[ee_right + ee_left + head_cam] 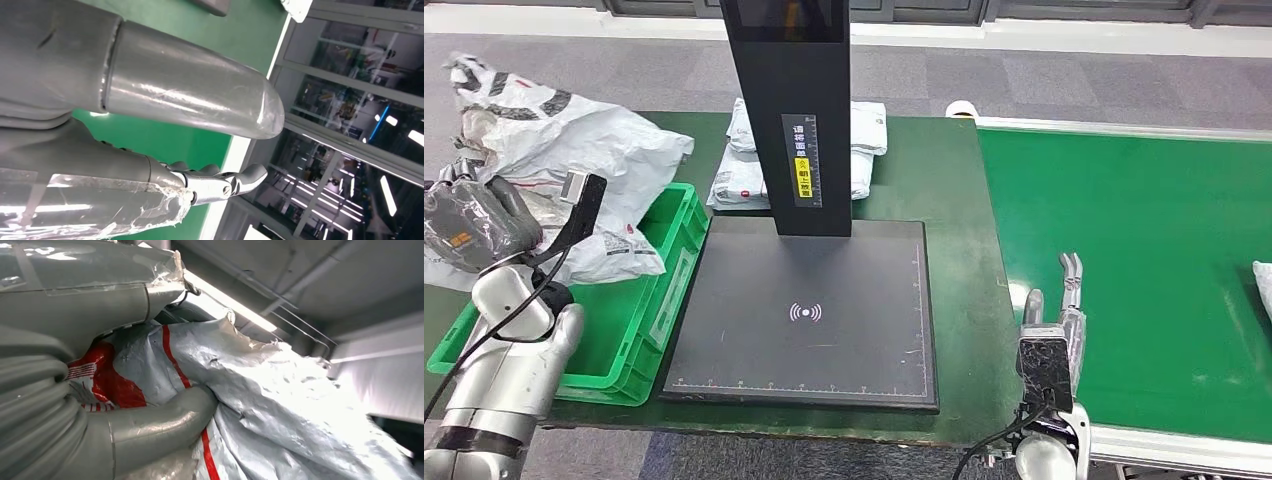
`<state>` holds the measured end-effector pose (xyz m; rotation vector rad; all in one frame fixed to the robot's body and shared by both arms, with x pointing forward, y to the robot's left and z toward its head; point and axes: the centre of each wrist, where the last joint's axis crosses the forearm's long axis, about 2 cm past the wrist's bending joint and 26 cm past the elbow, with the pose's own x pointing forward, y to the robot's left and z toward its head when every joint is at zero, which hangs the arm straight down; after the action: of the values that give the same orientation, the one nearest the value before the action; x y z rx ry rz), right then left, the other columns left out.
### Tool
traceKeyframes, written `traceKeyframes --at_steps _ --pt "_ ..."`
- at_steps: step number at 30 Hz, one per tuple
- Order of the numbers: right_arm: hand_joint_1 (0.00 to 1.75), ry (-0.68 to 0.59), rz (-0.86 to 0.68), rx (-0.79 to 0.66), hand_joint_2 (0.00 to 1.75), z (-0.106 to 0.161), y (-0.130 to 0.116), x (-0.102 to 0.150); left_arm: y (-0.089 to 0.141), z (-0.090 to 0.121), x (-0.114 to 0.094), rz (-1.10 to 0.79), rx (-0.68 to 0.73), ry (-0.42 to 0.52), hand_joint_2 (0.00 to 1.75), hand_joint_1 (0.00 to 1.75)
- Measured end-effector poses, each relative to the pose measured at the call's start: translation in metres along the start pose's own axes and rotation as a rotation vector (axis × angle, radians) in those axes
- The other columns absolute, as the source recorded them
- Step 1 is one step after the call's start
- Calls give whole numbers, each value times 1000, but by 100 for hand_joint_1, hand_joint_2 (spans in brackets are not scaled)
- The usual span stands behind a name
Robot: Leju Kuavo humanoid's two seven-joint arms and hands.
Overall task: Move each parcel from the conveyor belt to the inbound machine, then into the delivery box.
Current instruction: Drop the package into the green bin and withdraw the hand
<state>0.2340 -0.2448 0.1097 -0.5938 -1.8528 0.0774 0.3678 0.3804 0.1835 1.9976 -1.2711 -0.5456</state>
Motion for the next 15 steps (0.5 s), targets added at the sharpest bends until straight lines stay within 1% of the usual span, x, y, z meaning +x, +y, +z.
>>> traceKeyframes --at_steps 1,2,3,5,6,8,11,13,15 --pt "0 3 1 1 0 1 0 -1 -2 1 -6 -29 -26 -13 175 175" --pt "0 6 3 3 0 2 -1 -1 -5 2 -11 -59 -59 -26 175 164" --pt "0 9 5 6 0 2 -2 -2 -8 2 -15 -93 -105 -40 175 121" --pt "0 9 11 14 0 2 -3 -3 -18 6 -22 -165 -241 -75 175 34" --pt "0 8 13 20 0 2 -3 -3 -23 10 -25 -194 -321 -98 175 0" --pt "0 5 17 27 0 2 -4 -3 -34 18 -29 -203 -471 -154 175 0" --pt "0 4 19 25 0 1 -7 -4 -46 29 -29 -103 -643 -256 175 0" --pt "0 3 19 24 0 0 -10 -5 -52 36 -25 -25 -715 -304 175 0" --pt "0 2 20 23 0 -1 -12 -4 -56 41 -21 18 -749 -308 175 0"
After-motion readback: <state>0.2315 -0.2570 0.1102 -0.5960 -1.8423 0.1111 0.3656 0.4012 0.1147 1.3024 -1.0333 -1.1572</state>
